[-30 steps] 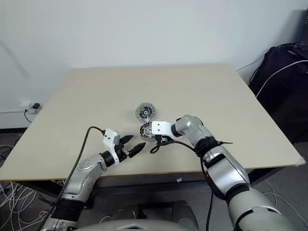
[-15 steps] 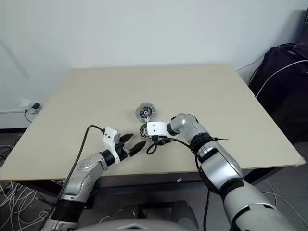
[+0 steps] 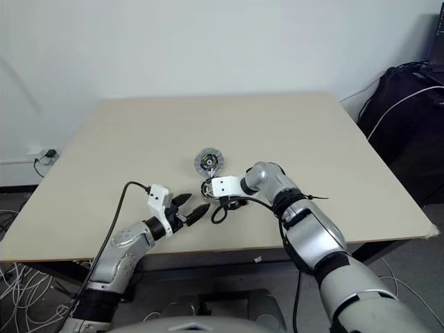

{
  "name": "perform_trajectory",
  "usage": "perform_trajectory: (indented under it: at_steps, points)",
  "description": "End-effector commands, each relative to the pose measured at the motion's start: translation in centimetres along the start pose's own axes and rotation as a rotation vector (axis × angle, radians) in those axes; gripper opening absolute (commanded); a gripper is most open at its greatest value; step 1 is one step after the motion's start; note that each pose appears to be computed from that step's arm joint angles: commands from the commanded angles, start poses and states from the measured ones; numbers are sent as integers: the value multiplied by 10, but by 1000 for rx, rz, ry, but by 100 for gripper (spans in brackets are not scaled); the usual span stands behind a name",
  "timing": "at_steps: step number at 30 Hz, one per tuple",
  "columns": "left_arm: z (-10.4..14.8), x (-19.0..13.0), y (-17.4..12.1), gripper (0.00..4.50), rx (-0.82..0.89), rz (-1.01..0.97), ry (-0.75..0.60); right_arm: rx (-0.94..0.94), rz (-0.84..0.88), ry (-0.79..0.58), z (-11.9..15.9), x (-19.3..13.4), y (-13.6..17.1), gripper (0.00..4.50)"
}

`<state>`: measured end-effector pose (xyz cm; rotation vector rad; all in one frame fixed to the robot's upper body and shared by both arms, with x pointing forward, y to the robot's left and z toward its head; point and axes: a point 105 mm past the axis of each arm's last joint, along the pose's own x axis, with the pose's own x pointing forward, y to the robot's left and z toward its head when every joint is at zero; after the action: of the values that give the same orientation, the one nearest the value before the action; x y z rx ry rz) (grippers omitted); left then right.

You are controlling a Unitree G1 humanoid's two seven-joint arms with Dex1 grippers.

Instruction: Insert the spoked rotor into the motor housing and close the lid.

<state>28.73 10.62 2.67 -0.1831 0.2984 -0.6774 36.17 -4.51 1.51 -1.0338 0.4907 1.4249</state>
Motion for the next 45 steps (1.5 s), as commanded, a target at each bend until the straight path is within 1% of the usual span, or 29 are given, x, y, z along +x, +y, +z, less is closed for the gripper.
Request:
perform_trajectory:
  at_steps: [1, 3, 7, 8, 15, 18, 22, 25, 28, 36, 45]
  points:
    - [11, 1, -2, 450, 19, -14, -44, -34, -49, -10, 10, -7, -14, 218]
    - [11, 1, -3, 450, 18, -16, -44, -33, -56, -10, 10, -6, -14, 167]
    - [11, 1, -3, 450, 16, -20, -44, -32, -63, -12, 10, -6, -15, 36]
    - [11, 1, -3, 450, 16, -20, -44, -32, -65, -13, 10, -6, -15, 15]
    - [12, 2, -5, 450, 14, -25, -47, -34, -69, -17, 11, -5, -15, 13]
    - [13, 1, -6, 450, 13, -27, -49, -16, -96, -38, 13, -5, -17, 13]
    - [14, 1, -7, 450, 12, -26, -52, 86, -160, -95, 18, -6, -24, 13]
    - [15, 1, -6, 450, 10, -23, -54, 163, -195, -130, 19, -12, -28, 13]
    - [15, 1, -6, 450, 6, -22, -54, 200, -219, -148, 18, -20, -27, 13]
    - [14, 3, -8, 450, 0, -37, -50, 329, -256, -149, 22, -48, -7, 13]
    - [16, 6, -11, 450, -9, -45, -51, 578, -218, -149, 27, -70, 21, 13]
